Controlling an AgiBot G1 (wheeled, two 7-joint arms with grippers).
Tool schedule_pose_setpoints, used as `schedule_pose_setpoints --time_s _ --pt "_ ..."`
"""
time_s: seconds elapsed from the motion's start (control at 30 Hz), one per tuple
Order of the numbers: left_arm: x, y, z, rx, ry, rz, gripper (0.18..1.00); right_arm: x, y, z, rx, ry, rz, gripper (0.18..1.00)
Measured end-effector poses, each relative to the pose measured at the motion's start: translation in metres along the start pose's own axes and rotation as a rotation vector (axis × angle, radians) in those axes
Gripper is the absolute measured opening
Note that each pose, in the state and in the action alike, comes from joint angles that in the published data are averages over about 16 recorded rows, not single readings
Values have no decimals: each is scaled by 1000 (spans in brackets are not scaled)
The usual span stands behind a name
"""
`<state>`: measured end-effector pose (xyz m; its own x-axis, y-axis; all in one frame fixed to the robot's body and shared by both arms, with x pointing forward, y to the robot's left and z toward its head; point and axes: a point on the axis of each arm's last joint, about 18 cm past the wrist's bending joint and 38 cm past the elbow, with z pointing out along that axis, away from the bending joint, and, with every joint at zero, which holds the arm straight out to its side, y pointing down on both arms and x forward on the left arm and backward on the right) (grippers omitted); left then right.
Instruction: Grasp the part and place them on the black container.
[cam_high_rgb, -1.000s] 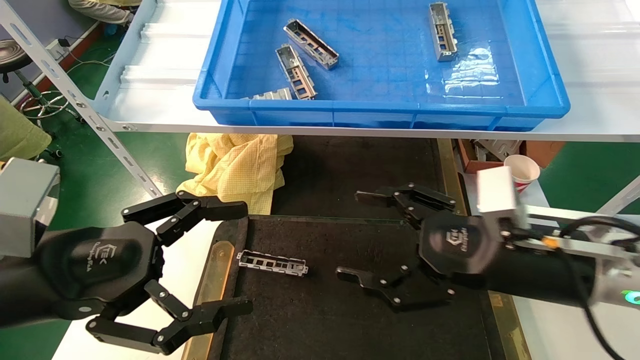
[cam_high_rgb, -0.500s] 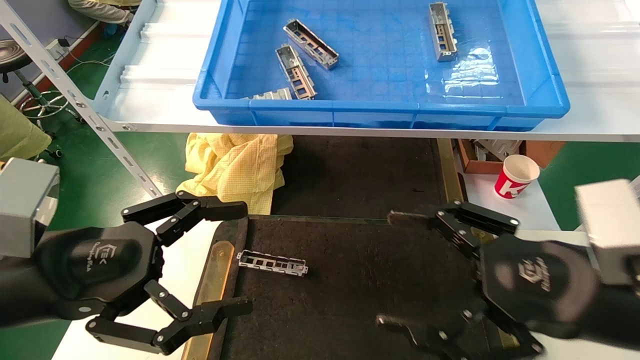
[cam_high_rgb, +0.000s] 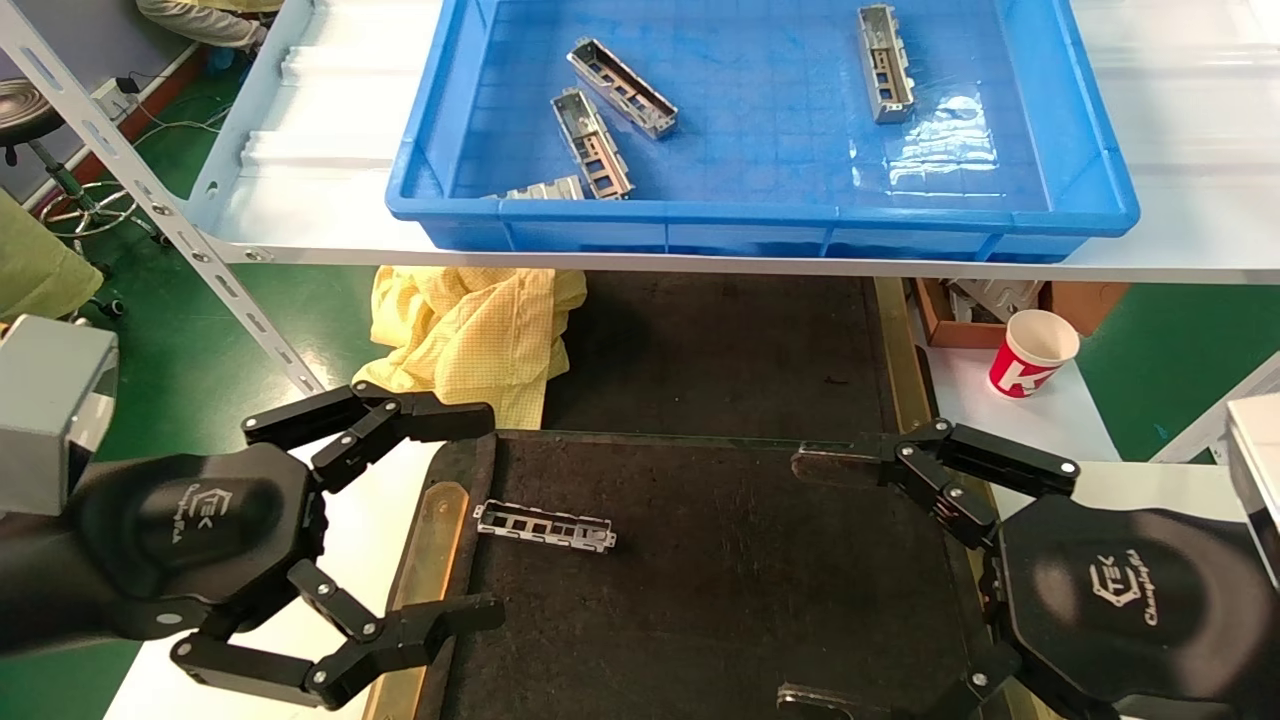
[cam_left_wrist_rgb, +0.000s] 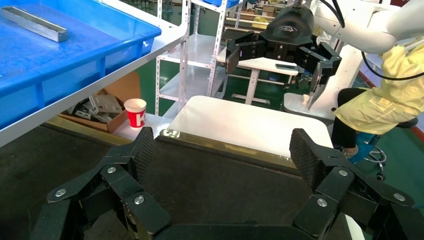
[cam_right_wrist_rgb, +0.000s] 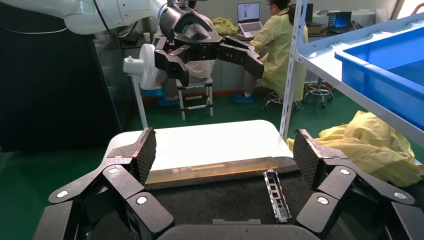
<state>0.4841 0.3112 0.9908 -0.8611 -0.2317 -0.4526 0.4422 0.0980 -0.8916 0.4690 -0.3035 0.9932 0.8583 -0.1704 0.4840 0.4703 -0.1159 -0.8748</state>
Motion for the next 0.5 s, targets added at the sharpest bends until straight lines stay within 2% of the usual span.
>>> schedule_pose_setpoints --time_s 0.5 --pt "0 0 0 0 0 0 1001 3 2 2 5 4 5 1001"
